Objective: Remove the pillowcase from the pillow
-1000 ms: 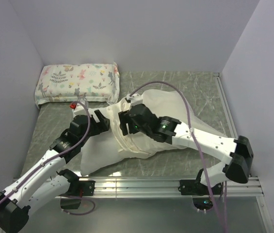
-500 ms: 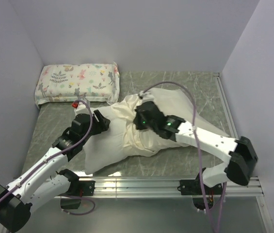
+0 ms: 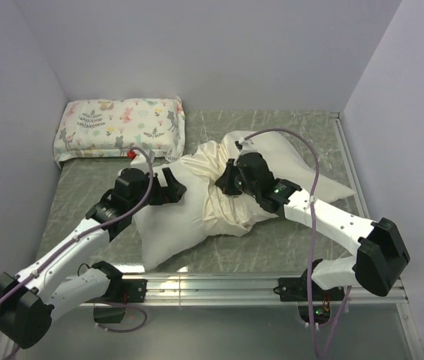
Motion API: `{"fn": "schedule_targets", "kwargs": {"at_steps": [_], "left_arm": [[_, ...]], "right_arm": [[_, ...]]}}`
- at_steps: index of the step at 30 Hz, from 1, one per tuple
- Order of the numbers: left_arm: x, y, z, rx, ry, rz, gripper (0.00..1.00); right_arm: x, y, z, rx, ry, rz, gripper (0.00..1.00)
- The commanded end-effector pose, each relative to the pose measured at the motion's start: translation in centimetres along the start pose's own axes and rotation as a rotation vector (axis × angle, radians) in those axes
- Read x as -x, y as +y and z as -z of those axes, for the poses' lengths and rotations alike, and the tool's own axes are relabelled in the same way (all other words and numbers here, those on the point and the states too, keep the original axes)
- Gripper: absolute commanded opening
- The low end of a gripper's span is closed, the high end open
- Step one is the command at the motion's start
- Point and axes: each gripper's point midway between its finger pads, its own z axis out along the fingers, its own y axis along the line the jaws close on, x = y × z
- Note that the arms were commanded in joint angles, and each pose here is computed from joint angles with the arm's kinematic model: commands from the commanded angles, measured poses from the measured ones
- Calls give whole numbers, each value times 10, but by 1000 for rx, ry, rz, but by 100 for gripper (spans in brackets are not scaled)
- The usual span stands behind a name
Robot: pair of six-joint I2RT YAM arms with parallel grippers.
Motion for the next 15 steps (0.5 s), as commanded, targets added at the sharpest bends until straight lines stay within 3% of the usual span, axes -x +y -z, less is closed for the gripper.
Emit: {"fn": "schedule_targets", "kwargs": {"at_steps": [1,5,7,8,9,13,15], "left_arm": [[-17,-26,-4,-98,111,-70,99],[-40,-28,-23,-69,197,-115,99],[-45,-25,-30,-49,234,-125,69],[-54,-10,-36,23,271,-132,47],[-53,-3,-38,65,273,-136,2],[-14,31,-30,235,154,-93,0],[25,57,-12,346,29,-30,0]], "right_arm": [[-3,5,-7,30,19,-13,0],[-3,9,-10,35,35,-7,0],[-1,11,-11,35,37,2,0],[2,9,-11,20,31,6,0],[10,8,-9,4,11,19,0],[34,-20,4,-123,-35,33,0],[57,-47,14,-190,-88,2,0]]}}
